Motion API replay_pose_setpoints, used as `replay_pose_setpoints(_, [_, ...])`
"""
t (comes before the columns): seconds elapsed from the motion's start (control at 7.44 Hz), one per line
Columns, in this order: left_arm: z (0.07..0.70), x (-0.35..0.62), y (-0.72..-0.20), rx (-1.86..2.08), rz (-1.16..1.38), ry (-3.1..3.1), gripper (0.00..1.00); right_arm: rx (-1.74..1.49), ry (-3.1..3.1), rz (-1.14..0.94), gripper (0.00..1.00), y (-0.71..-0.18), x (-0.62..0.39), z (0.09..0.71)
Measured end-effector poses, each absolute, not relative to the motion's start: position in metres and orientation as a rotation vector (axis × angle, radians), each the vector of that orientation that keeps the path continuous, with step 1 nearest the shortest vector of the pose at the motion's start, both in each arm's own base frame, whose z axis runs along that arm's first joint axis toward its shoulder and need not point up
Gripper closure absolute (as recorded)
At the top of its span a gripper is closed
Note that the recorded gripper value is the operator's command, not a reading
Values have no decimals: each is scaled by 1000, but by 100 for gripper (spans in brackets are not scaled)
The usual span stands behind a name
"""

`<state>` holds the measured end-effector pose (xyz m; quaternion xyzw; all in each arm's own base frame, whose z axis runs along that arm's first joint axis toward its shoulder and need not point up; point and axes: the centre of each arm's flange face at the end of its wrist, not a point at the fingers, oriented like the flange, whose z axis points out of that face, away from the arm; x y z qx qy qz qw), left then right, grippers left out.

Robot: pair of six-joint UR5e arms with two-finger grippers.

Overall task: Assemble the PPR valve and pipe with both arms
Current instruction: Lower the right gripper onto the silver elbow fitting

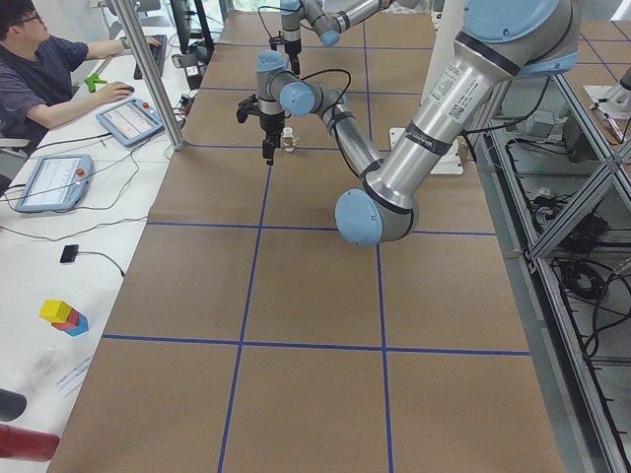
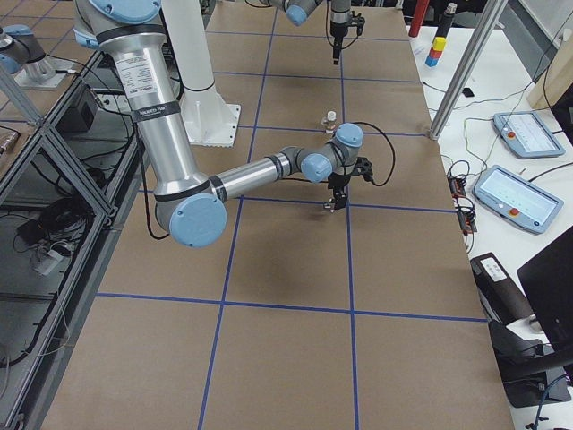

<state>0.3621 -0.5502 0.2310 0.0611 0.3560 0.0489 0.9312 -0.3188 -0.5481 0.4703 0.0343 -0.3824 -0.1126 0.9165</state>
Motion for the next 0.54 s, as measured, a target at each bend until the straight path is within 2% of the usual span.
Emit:
replay_pose_setpoints(0.13, [232, 363, -551, 123, 99, 727, 0, 64, -784, -233, 8, -548, -322, 473])
replay_pose_setpoints(0.54, [235, 364, -552, 118, 98, 723, 0, 50, -781, -239, 21, -545, -326, 478])
